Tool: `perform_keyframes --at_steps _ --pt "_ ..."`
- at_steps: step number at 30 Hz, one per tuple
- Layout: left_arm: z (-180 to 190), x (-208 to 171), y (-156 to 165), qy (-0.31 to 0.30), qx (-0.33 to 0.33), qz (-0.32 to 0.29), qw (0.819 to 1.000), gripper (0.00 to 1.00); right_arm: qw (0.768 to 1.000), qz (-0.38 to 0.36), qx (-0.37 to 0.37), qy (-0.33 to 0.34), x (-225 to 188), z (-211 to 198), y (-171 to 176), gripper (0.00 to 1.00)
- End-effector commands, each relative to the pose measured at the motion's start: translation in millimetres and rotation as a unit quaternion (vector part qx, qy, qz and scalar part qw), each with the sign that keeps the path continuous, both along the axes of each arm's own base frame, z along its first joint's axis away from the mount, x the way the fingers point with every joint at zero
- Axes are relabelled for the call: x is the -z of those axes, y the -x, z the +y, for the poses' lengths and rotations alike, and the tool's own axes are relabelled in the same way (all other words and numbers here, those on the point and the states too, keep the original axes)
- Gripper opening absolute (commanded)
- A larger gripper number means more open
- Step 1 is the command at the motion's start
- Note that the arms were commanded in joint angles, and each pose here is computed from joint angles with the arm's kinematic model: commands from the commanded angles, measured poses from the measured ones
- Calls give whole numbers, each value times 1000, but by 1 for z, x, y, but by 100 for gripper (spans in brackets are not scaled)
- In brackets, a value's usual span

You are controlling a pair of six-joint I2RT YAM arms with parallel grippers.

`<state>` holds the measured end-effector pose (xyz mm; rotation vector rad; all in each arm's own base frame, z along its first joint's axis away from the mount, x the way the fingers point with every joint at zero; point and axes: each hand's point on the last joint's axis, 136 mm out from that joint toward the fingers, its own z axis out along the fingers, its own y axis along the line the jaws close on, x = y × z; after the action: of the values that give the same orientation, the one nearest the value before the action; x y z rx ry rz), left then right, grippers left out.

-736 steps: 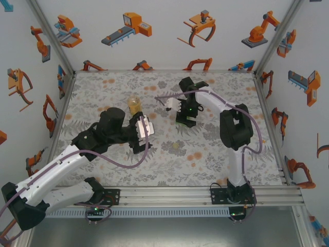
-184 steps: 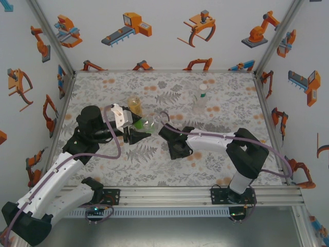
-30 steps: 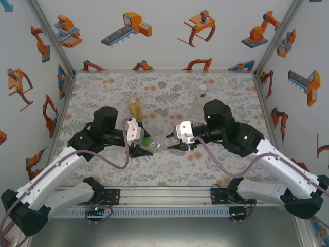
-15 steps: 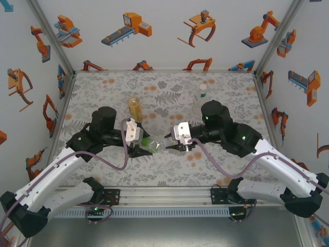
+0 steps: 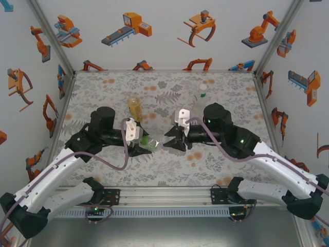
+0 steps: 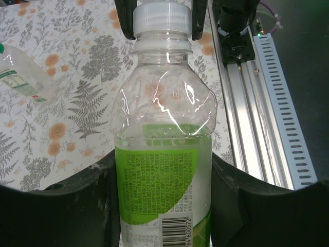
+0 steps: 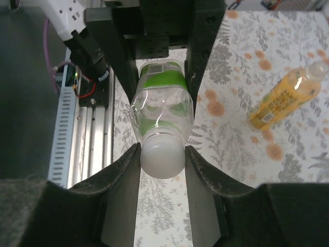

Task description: Screw on the bottle caps

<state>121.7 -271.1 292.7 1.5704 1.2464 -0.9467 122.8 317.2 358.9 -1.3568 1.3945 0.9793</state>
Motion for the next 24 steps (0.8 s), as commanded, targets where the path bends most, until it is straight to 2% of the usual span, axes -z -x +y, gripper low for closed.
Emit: perform_keyframes --at_steps 1,5,9,13,15,18,24 --pt "-3 -24 9 42 30 -31 998 0 986 115 111 -40 1 3 -29 0" --pt "-3 -25 9 43 29 -33 998 0 951 228 197 -73 6 -4 -48 0" --pt "-3 -24 8 41 27 -33 998 0 889 355 269 -107 20 -12 -61 1" --pt "-4 -23 7 41 27 -31 998 0 832 449 305 -119 35 -15 -65 10" --pt "-4 -22 7 39 27 -28 998 0 813 478 310 -122 39 -14 -65 15" --pt "-4 -22 6 40 26 -28 998 0 806 487 315 -119 40 -14 -65 21" --pt "-5 -21 5 40 25 -26 999 0 813 482 299 -130 32 -15 -61 39"
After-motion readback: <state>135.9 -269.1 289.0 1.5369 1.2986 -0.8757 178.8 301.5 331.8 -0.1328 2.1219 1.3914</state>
